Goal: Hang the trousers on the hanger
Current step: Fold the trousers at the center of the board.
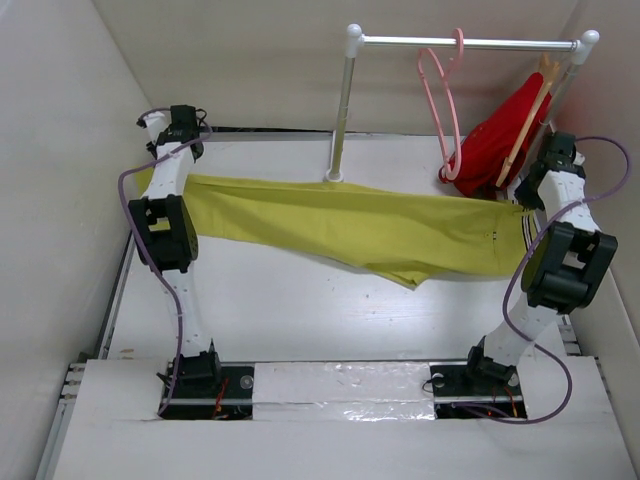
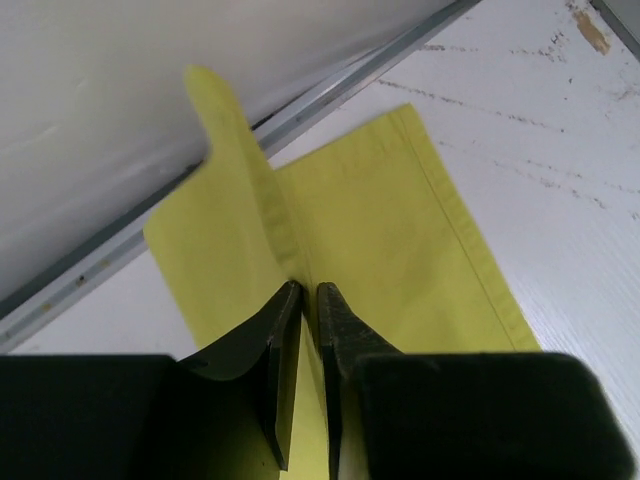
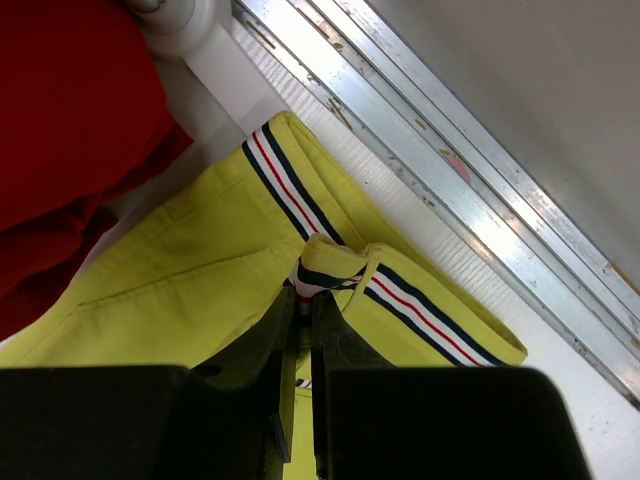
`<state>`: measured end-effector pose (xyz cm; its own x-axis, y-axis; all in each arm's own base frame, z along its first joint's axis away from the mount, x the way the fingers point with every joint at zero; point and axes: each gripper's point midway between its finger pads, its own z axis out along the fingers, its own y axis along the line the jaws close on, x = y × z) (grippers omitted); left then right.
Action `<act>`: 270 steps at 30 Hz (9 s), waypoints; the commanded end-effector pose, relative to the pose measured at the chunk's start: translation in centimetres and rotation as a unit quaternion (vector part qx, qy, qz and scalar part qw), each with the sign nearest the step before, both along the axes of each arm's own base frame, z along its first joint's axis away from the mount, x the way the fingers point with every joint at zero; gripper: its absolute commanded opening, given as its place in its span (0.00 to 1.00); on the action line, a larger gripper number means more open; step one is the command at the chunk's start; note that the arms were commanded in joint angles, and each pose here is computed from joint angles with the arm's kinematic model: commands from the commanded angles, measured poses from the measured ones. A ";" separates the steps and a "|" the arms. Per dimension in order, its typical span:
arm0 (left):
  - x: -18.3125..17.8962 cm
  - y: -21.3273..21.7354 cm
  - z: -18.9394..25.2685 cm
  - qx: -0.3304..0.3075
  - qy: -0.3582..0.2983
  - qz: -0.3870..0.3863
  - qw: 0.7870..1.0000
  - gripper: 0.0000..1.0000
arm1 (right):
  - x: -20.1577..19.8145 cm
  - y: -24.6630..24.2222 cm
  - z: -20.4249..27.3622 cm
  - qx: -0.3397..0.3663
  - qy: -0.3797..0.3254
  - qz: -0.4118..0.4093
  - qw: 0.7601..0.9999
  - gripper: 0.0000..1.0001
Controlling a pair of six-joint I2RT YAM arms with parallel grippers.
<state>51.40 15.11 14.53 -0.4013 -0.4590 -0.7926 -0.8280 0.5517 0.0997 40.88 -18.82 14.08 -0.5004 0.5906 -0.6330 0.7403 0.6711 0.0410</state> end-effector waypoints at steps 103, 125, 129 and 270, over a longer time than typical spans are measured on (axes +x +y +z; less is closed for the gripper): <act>-15.5 -22.7 2.9 -0.068 -0.051 -0.316 0.945 0.51 | -19.2 5.0 -8.4 0.094 -0.238 -0.052 0.965 1.00; -24.6 -35.6 -3.0 -0.149 -0.122 -0.455 0.869 0.00 | -12.1 6.5 -4.9 0.109 -0.376 0.009 0.920 0.00; -25.2 -34.6 -3.9 -0.154 -0.131 -0.441 0.874 0.00 | -10.6 13.7 2.2 0.068 -0.424 0.174 0.886 0.00; -25.9 -34.6 1.6 -0.338 -0.293 -0.513 0.733 0.34 | -2.1 38.7 -1.6 0.139 -0.295 0.445 0.834 0.00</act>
